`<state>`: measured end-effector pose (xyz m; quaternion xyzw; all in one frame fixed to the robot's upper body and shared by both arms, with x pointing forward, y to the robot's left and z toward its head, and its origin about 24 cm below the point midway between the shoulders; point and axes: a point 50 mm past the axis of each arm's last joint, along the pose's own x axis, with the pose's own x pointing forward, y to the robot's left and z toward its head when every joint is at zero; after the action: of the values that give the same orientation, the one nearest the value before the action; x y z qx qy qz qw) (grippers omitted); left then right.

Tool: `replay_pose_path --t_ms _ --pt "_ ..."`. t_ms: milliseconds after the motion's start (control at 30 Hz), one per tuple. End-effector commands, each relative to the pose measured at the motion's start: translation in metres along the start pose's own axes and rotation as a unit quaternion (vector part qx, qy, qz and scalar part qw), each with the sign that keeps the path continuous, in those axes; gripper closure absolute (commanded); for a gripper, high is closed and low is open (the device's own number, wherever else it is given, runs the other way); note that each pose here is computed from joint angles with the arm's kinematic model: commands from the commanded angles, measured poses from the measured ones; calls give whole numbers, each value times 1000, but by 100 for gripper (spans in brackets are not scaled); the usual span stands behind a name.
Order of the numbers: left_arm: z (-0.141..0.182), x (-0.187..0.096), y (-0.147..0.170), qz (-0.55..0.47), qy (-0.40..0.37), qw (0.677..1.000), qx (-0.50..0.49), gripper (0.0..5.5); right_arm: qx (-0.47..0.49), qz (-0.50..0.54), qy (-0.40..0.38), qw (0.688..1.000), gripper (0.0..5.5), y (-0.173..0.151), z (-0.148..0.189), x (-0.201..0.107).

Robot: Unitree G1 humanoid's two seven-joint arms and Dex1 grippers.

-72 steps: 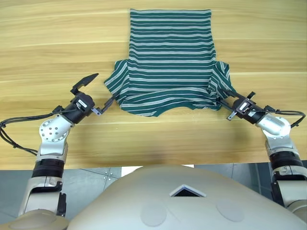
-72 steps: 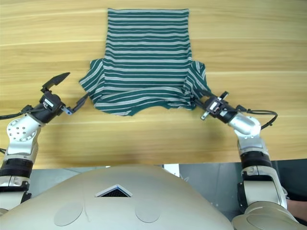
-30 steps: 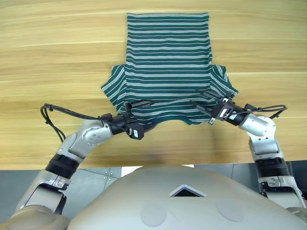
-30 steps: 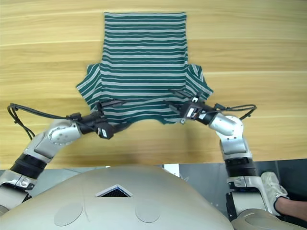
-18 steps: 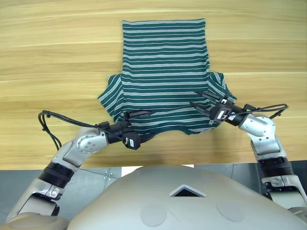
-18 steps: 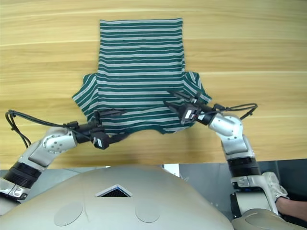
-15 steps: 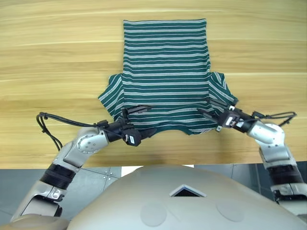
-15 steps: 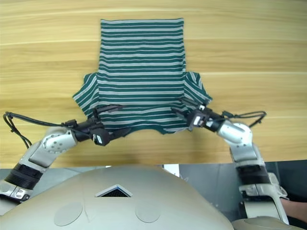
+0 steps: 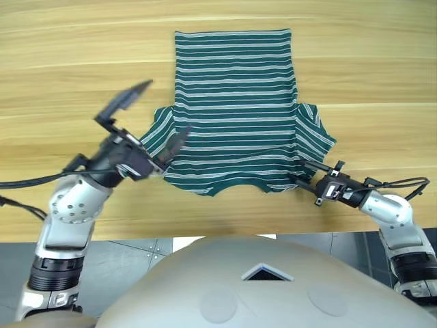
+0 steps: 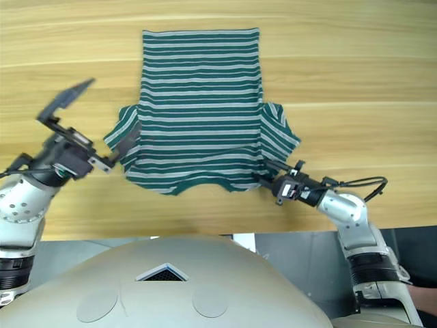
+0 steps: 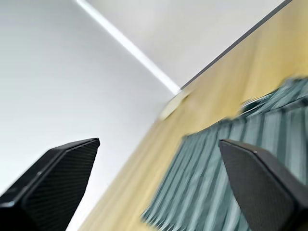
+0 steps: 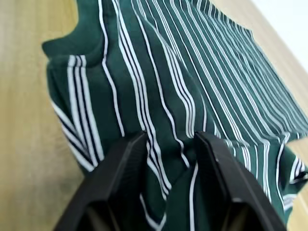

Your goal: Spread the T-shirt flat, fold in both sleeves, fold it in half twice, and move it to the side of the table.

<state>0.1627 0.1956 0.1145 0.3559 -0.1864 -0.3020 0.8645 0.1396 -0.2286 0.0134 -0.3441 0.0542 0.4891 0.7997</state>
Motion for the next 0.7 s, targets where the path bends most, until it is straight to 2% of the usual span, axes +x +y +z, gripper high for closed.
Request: replay_pose_path --t_ms 33,200,267,367,433,567,700 --pt "-10 -10 4 16 46 999 -2 93 8 31 16 999 367 14 -2 -3" --pt "-27 -34 7 -22 109 994 2 93 17 32 13 999 367 19 -2 -9" --pt "-45 -49 6 -57 165 984 33 93 20 -3 1 1000 367 11 -2 -10" --pt "-70 -77 15 -84 263 955 108 93 53 -92 -76 991 367 -14 16 -17" --pt "-72 -90 20 -81 302 938 152 93 76 -152 -143 975 367 -34 31 -24" --pt "-61 -85 6 -150 290 917 227 93 110 -219 -233 941 367 -61 53 -31" --pt "-57 -68 -17 -217 244 919 222 93 113 -243 -244 932 367 -67 59 -35"
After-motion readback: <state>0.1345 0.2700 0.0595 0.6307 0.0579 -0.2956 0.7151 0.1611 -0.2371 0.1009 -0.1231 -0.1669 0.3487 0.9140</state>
